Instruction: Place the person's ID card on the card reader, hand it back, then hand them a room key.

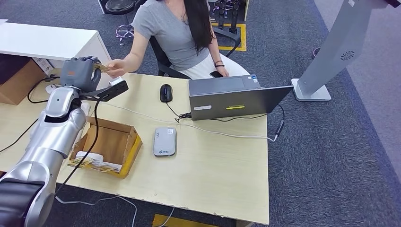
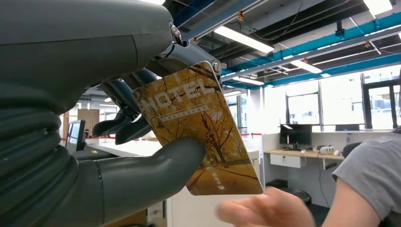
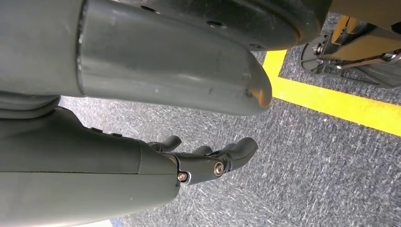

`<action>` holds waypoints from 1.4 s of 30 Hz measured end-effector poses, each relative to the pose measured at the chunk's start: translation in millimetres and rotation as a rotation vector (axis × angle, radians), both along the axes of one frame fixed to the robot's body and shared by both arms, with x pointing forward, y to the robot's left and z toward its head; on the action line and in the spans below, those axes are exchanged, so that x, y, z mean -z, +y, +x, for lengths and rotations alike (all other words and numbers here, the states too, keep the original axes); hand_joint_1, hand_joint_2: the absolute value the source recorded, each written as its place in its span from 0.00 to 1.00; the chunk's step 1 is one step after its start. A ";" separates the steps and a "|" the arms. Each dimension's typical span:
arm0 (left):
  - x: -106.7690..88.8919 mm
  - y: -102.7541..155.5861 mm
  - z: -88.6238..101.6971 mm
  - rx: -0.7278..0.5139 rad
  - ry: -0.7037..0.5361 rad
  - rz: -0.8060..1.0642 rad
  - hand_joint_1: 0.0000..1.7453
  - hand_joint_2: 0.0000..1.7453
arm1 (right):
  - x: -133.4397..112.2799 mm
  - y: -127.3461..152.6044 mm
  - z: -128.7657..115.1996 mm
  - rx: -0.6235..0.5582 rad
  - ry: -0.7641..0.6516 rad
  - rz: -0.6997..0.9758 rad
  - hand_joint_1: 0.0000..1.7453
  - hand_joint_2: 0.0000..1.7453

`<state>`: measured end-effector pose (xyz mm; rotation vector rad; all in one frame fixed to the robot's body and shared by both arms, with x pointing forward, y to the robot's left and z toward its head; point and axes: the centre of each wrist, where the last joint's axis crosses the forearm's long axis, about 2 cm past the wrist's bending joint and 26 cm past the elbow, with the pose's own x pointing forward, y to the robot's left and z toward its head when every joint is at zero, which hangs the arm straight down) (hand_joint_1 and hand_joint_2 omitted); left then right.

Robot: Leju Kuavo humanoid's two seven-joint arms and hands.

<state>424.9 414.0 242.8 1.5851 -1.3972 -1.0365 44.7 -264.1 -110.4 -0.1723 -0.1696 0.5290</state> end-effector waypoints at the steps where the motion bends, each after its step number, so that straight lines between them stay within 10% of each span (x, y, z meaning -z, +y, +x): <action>1: 3.2 -1.7 -1.8 0.009 0.002 -0.004 1.00 1.00 | 0.0 0.4 0.0 0.000 0.000 0.001 0.00 0.00; 19: 66.2 -90.8 -30.5 0.200 0.053 -0.088 1.00 1.00 | -0.6 7.4 0.8 0.002 -0.001 0.010 0.00 0.00; 42: 75.7 -123.3 -37.0 0.263 0.086 -0.103 1.00 1.00 | -0.6 7.7 0.7 -0.002 -0.009 0.015 0.00 0.00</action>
